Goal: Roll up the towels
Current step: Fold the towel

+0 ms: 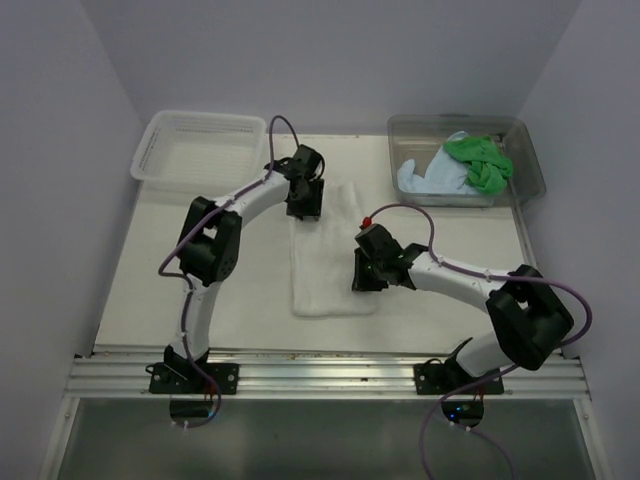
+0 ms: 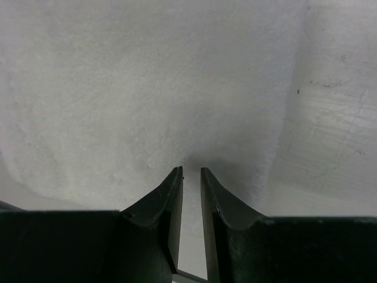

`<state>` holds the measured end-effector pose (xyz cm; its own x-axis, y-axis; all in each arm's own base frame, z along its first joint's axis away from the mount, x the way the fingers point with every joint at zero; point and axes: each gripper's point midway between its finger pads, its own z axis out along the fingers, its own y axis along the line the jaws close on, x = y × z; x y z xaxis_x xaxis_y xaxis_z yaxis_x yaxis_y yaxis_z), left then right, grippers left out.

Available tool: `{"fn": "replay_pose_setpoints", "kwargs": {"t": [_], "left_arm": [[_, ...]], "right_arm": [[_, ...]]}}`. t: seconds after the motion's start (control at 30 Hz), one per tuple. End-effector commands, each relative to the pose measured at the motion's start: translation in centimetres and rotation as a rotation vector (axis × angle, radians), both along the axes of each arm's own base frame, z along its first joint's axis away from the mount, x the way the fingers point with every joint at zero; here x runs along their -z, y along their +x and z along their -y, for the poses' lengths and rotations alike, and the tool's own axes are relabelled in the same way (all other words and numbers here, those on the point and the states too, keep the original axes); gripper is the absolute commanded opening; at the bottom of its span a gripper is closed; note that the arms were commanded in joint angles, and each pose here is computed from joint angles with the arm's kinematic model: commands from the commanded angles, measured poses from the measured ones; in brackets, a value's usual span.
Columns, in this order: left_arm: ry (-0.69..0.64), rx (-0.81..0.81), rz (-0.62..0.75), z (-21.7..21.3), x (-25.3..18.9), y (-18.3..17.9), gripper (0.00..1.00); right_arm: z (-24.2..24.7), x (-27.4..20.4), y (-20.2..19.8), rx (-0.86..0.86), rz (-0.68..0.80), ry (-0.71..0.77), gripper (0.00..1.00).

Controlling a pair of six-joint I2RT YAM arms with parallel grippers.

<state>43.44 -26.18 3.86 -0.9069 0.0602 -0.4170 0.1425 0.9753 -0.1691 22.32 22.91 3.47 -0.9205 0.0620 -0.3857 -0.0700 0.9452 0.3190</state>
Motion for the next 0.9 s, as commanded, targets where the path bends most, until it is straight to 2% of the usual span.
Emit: {"fn": "replay_pose_setpoints", "kwargs": {"t": [0.0,0.13,0.23,0.27,0.3,0.33,0.37,0.4,0.43,0.57,0.7,0.73,0.87], "left_arm": [[-0.021,0.006,0.146,-1.7,-8.4,-0.7,0.52],[-0.079,-0.003,0.166,-2.5,-11.4,-3.5,0.54],[-0.142,-0.019,0.145,-2.6,-12.0,-6.3,0.54],[-0.154,-0.026,0.098,-2.7,-10.4,-8.0,0.53],[-0.198,-0.011,0.073,-2.1,-10.3,-9.1,0.52],[-0.244,0.001,0.099,-1.7,-11.2,-9.7,0.52],[-0.244,-0.001,0.047,-1.7,-9.3,-11.6,0.50],[-0.279,0.015,0.042,-1.1,-9.4,-12.4,0.50],[-0.277,0.023,-0.007,-0.8,-7.7,-14.3,0.49],[-0.327,0.067,-0.091,0.8,-5.2,-18.0,0.46],[-0.323,0.101,-0.145,1.7,-2.1,-20.1,0.46],[-0.306,0.102,-0.158,1.5,-1.3,-20.3,0.46],[-0.194,0.097,-0.174,0.1,2.1,-20.0,0.45]], "right_arm": [[-0.4,-4.5,3.5,0.024,0.119,0.007,0.23],[0.3,-5.4,7.8,0.049,0.126,0.005,0.22],[0.3,-6.9,12.1,0.074,0.183,0.044,0.22],[0.3,-4.9,12.6,0.067,0.131,0.002,0.22],[-0.3,-6.7,14.8,0.068,0.169,0.016,0.21],[-0.6,-6.3,15.7,0.055,0.162,-0.001,0.21],[-0.8,-5.1,16.5,0.053,0.142,-0.017,0.20],[-1.3,-5.9,18.0,0.056,0.167,-0.007,0.20],[-1.4,-6.0,18.8,0.061,0.169,-0.008,0.20],[-1.3,-4.5,22.2,0.101,0.152,-0.034,0.19],[-1.7,-2.7,25.0,0.116,0.132,-0.059,0.18],[-1.6,-0.4,25.1,0.112,0.095,-0.084,0.18],[-2.4,0.9,25.9,0.123,0.047,-0.034,0.18]]}}
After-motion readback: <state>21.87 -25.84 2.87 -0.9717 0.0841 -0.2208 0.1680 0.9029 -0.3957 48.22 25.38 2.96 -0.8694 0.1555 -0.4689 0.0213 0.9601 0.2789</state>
